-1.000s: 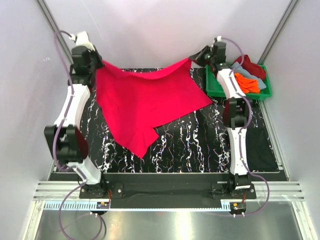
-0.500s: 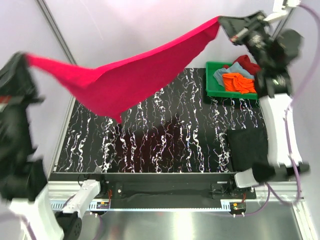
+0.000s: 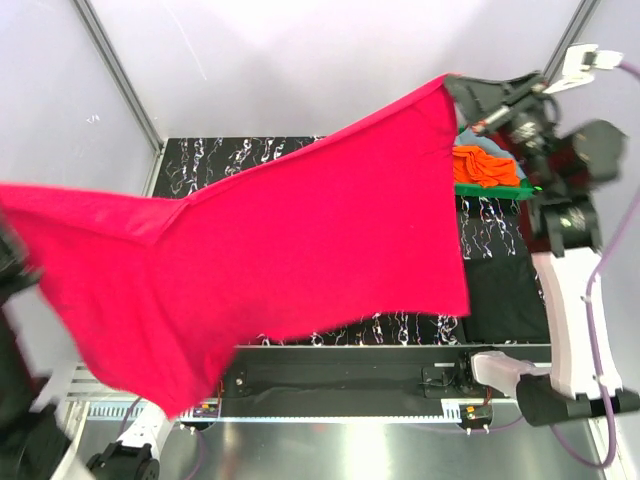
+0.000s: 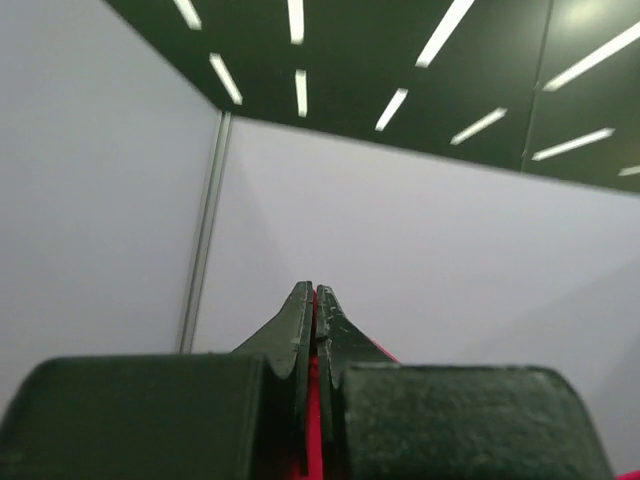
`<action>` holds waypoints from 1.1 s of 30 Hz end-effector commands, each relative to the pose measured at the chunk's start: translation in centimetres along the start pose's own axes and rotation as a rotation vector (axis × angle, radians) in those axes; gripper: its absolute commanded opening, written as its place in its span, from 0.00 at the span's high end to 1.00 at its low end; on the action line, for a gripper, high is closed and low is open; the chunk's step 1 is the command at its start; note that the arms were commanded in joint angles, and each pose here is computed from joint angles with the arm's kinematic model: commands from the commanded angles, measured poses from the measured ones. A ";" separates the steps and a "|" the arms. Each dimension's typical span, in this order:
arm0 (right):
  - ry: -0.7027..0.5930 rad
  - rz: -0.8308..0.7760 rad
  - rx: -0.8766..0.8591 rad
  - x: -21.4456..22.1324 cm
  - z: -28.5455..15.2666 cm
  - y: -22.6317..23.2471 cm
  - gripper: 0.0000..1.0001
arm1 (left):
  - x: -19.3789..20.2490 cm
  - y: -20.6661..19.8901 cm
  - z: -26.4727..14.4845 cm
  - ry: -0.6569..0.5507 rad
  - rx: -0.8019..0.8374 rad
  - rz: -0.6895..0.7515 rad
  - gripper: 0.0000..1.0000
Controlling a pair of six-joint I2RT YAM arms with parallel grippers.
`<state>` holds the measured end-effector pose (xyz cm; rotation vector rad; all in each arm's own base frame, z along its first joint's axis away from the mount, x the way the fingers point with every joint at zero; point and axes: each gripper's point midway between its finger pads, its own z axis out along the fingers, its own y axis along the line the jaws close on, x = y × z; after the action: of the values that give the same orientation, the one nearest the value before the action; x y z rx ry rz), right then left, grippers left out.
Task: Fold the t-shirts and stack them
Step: Flatten the tshirt out
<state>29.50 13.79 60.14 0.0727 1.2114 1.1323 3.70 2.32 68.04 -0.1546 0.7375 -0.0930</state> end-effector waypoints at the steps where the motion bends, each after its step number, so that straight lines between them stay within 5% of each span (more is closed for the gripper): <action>1: 0.085 0.096 0.135 4.4 2.2 -7.3 1.00 | 13.5 1.9 3.1 0.315 -0.084 0.123 1.00; 10: 0.250 0.127 0.311 15.7 6.5 -23.6 1.00 | 36.9 6.3 2.5 0.636 -0.171 0.338 1.00; 15: 0.366 0.157 0.391 24.2 8.5 -34.7 1.00 | 49.5 8.6 0.1 0.828 -0.197 0.365 1.00; 16: 0.376 0.169 0.399 25.2 8.7 -36.0 1.00 | 54.0 9.4 -1.5 0.916 -0.204 0.376 1.00; 21: 0.465 0.201 0.420 30.6 10.3 -42.2 1.00 | 64.3 11.5 -3.0 1.076 -0.231 0.376 1.00; 29: 0.488 0.130 0.477 32.2 11.0 -46.2 1.00 | 69.4 12.6 -2.5 1.166 -0.275 0.318 1.00; 33: 0.457 0.087 0.511 31.3 11.0 -46.8 1.00 | 66.7 14.6 -1.8 1.116 -0.471 0.340 1.00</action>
<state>64.17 19.01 11.60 0.3278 2.0015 0.9780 51.75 5.41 14.72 -0.2616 2.0403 0.3123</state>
